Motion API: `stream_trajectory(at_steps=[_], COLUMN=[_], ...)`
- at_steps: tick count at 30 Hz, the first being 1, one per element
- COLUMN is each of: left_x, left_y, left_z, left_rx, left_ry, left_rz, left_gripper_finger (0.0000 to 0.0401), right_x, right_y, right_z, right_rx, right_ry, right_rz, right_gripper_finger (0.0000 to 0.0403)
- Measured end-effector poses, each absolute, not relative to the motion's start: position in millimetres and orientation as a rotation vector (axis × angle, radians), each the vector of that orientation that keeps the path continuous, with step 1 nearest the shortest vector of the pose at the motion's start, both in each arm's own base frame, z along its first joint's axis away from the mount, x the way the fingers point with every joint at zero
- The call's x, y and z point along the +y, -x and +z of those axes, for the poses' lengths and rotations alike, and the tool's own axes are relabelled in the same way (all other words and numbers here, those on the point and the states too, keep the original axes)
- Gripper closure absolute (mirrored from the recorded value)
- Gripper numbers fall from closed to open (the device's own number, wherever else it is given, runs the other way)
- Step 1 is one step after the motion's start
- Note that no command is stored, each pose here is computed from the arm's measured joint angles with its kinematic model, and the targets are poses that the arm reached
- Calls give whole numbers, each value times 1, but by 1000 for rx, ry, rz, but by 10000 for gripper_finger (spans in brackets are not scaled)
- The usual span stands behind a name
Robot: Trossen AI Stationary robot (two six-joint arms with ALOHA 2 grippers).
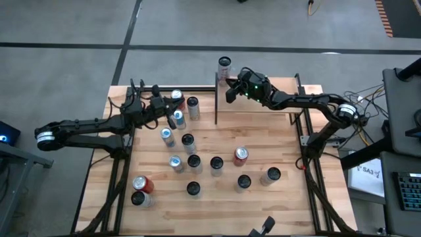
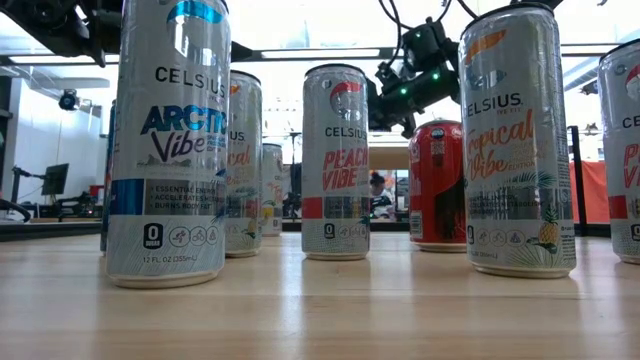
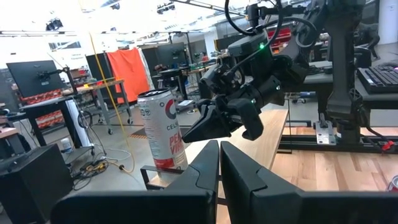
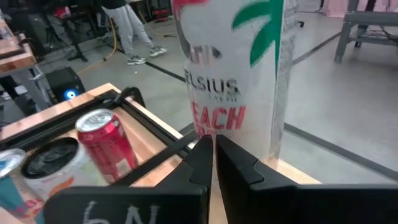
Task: Place canned beverage on shelf
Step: Put the top white pink soda can on the shelf
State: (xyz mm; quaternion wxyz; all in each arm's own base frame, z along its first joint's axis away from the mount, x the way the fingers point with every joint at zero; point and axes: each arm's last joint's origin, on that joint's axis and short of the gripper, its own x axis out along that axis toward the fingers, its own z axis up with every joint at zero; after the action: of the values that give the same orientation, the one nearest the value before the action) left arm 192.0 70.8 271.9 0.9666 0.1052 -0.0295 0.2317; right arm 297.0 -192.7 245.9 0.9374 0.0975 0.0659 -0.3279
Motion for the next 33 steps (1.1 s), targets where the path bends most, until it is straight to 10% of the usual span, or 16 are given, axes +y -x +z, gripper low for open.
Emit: stream_trajectory(at_steps=[33], left_x=[71], left_y=[-192], left_z=[273], left_rx=[-72], left_ry=[-220], left_rz=[470], left_gripper_finger=[401], right_x=[-197], right_y=[-295], right_z=[245], right_rx=[144], right_ry=[-157], right_rz=[-694], right_gripper_finger=[390])
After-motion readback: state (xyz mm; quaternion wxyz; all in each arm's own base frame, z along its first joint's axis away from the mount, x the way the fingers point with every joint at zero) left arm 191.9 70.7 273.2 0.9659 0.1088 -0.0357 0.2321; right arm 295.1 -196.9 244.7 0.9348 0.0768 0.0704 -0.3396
